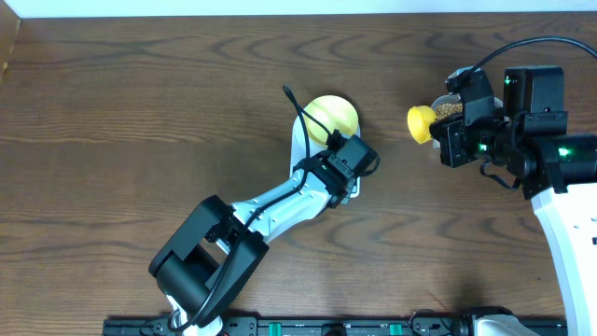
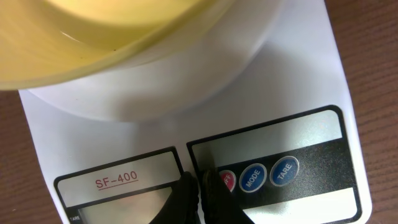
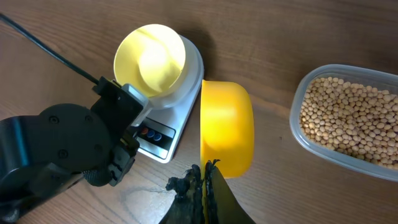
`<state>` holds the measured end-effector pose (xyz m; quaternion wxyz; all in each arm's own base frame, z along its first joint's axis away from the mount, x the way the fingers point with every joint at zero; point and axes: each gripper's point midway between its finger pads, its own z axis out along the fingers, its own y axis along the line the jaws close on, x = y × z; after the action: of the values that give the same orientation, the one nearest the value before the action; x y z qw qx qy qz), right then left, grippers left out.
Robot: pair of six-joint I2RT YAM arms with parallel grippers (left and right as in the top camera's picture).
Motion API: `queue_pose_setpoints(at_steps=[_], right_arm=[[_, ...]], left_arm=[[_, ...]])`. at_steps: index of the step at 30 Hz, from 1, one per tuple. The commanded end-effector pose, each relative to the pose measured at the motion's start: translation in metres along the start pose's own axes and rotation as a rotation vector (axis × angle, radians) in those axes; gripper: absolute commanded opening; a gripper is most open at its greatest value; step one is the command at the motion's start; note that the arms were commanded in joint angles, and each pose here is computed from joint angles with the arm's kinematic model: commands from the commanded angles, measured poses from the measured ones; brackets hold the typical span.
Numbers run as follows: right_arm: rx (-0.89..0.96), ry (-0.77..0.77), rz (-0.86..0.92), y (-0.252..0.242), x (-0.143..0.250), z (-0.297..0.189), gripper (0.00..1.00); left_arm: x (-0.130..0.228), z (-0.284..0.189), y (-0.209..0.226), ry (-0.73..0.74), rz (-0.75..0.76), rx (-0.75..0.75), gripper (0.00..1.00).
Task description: Scoop item into bowl and weigh 50g on scale
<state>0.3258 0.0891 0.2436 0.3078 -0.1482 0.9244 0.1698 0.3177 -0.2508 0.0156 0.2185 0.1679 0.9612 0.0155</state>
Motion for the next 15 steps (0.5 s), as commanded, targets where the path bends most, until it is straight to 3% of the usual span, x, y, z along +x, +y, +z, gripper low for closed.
queue_pose_setpoints(at_steps=[1, 15], right_arm=[[-0.002, 0.003, -0.004, -0.001, 0.000, 0.001, 0.01], [-0.002, 0.002, -0.004, -0.001, 0.000, 0.001, 0.01]], left_arm=[[0.010, 0.010, 0.004, 0.035, -0.004, -0.018, 0.07], [0.012, 0.010, -0.011, 0.048, 0.083, 0.068, 0.08]])
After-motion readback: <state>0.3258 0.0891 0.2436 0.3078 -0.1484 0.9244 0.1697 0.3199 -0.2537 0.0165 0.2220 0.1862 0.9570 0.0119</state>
